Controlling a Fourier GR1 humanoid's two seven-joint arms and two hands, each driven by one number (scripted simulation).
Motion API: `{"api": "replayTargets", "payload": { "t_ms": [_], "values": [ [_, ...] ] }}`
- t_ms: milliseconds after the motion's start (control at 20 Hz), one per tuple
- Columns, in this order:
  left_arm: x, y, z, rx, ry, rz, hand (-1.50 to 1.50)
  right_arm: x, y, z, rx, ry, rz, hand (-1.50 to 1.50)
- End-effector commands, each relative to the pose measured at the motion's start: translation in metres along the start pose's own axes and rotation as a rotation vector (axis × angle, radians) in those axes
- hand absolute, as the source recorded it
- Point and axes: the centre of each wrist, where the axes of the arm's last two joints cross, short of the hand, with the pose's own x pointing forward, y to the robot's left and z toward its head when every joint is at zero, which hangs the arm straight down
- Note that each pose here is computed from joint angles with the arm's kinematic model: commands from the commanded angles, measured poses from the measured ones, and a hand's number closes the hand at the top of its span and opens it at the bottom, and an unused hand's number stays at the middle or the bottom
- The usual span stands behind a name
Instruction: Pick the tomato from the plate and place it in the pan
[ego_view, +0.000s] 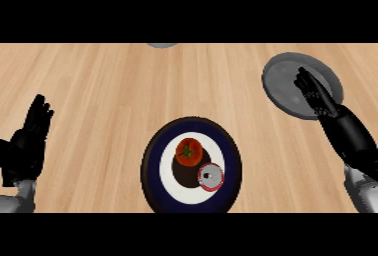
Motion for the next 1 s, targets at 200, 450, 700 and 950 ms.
{"api": "replayTargets", "payload": {
  "t_ms": [200, 450, 700, 950],
  "values": [
    [0.04, -0.023, -0.011, -0.119, -0.027, 0.123, 0.0, 0.053, 0.074, -0.027, -0.328, -0.177, -0.074, 1.5],
    [0.03, -0.031, -0.006, -0.127, 0.055, 0.172, 0.0, 0.019, 0.081, 0.021, -0.506, -0.062, 0.344, 1.5],
    [0.038, -0.03, -0.002, -0.144, 0.068, 0.203, 0.0, 0.019, 0.122, 0.095, -0.515, 0.114, 0.474, -1.5],
    [0.047, -0.045, -0.002, -0.162, 0.046, 0.217, 0.0, 0.044, 0.136, 0.111, -0.413, 0.149, 0.689, -1.5]
  ]
}}
